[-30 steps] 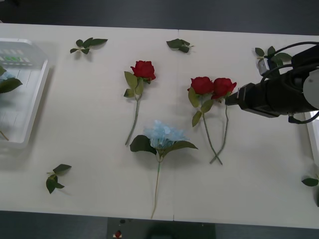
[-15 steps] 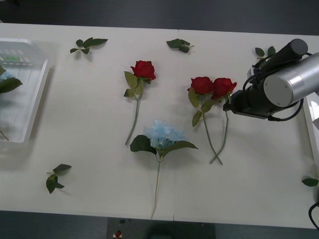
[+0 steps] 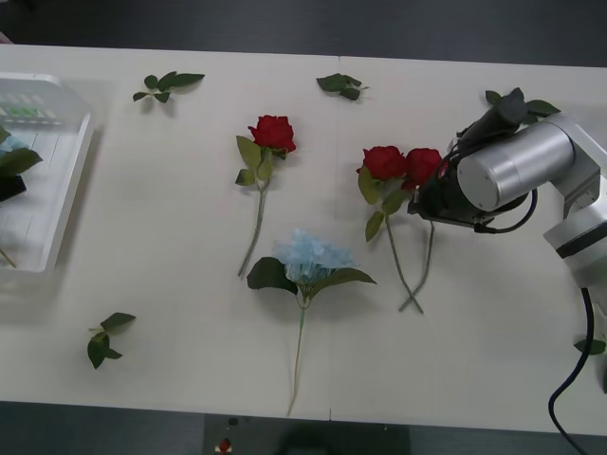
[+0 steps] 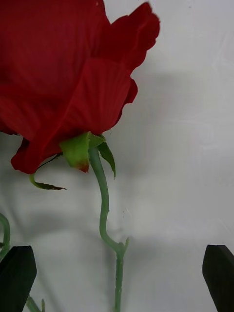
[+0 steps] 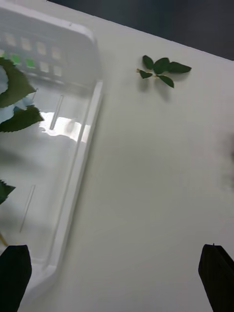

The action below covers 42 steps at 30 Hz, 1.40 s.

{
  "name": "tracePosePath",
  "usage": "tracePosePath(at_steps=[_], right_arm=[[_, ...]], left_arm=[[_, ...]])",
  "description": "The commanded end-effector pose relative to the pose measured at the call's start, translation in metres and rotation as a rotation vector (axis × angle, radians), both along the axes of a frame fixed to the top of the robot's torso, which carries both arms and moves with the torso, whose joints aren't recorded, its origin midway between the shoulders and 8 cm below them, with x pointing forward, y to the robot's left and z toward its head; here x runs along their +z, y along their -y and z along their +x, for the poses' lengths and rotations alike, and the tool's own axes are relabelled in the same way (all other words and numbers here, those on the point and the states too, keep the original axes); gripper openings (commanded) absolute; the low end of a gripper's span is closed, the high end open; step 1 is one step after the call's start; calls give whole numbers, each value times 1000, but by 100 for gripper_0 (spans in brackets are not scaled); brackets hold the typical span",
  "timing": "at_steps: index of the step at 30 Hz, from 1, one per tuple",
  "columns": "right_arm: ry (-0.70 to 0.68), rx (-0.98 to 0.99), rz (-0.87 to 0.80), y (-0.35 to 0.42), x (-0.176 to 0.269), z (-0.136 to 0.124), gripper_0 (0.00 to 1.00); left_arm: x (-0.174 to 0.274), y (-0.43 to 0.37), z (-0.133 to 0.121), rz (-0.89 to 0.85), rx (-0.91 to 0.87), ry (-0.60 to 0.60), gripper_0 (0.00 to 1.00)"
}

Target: Put the red flowers into the right box and the blue flowers into the left box

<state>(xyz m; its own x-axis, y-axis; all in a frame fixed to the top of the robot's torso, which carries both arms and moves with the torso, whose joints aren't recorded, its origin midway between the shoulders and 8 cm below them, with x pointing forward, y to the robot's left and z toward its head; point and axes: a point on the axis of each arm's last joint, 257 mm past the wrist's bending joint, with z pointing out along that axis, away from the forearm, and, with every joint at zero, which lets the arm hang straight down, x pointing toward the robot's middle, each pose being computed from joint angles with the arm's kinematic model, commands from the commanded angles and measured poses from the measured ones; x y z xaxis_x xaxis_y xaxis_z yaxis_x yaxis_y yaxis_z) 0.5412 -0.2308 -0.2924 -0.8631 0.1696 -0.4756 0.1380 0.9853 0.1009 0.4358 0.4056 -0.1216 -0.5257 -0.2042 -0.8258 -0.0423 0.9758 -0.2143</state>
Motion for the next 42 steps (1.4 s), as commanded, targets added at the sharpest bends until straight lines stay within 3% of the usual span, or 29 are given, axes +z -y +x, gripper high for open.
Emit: tracePosePath(at_steps=[1,9,20,21,23,24,25,26,27,42], right_arm=[[40,8,-4,-5,7,16,100],[43,9,-13,-9,0,18,100],[39,6,-33,-4,-7,18,100],[35,5,-32,-3,-8,17,96],[35,5,-31,-4,-8,18,58],[36,4,-32,-3,-8,18,27],[35,4,-34,-3,-9,17,11],[36,4,-34,-3,-8,18,4],[37,4,-35,-3,-8,18,0],[58,6,-39,0,2,22,0]], left_arm=[[18,18,15,-3,-31,44,100],[21,71,36,-55,-119,75,100],[5,146,63,2,-196,-12,100],[3,153,66,2,-201,-15,100],[-2,169,76,7,-212,-21,100],[-5,179,81,15,-217,-24,100],[-7,189,85,23,-223,-22,100],[-10,195,87,29,-225,-25,100],[-13,202,90,32,-226,-27,100],[-48,288,129,94,-275,-58,100]])
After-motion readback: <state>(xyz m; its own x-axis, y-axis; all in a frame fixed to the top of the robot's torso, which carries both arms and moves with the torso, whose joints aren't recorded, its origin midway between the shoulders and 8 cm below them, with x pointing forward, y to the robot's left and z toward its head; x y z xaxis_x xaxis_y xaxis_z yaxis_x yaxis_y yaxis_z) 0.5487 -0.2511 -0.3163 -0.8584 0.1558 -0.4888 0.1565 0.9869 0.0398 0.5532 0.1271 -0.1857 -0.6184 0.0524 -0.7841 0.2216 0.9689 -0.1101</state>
